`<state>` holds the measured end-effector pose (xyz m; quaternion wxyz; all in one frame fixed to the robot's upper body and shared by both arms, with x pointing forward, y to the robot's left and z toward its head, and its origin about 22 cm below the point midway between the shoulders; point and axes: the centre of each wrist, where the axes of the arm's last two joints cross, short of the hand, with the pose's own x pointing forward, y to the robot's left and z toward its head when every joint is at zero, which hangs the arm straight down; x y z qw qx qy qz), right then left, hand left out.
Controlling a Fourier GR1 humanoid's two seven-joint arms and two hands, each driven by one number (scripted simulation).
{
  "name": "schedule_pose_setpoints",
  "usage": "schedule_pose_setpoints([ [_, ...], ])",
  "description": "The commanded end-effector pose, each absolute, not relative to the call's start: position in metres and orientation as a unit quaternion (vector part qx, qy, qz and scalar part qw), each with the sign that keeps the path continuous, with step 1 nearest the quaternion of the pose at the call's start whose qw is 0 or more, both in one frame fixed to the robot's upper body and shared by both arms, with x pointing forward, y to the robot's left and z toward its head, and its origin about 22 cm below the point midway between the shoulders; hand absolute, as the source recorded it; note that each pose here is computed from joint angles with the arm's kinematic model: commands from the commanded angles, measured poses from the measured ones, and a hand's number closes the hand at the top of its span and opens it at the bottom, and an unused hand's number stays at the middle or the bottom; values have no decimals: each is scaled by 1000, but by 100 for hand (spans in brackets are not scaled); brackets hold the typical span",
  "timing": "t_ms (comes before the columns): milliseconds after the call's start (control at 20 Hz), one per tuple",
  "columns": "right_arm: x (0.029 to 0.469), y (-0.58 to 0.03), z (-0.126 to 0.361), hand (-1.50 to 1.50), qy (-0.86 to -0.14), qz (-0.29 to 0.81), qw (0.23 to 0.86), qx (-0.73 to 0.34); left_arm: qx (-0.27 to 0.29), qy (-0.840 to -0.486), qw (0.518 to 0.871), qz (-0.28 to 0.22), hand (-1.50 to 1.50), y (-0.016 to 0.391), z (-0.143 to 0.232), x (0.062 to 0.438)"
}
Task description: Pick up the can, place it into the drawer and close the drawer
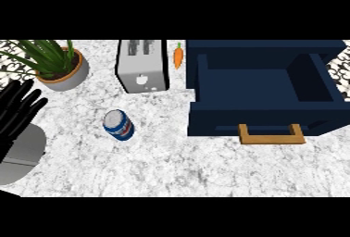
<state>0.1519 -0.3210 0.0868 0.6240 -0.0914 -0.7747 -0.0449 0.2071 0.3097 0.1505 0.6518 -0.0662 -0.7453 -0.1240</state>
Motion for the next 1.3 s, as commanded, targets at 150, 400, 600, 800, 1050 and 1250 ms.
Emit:
schedule_pose_setpoints([
  [150, 138, -347, 93, -150, -780, -48, 618, -93, -100, -716, 688, -64, -150, 310, 161, 206],
  [400, 123, -344, 91, -150, -776, -39, 623, -89, -132, -709, 692, -40, -150, 304, 143, 228],
  [600, 124, -355, 84, -150, -775, -43, 624, -84, -145, -692, 706, -30, -150, 302, 135, 231],
  [800, 103, -356, 81, -150, -774, -44, 626, -85, -159, -689, 706, -28, -150, 286, 112, 252],
  [1050, 109, -353, 86, -150, -775, -47, 624, -86, -146, -671, 726, -18, -150, 280, 131, 269],
  [1250, 90, -369, 102, -150, -776, -52, 622, -88, -136, -672, 728, -22, -150, 279, 99, 261],
])
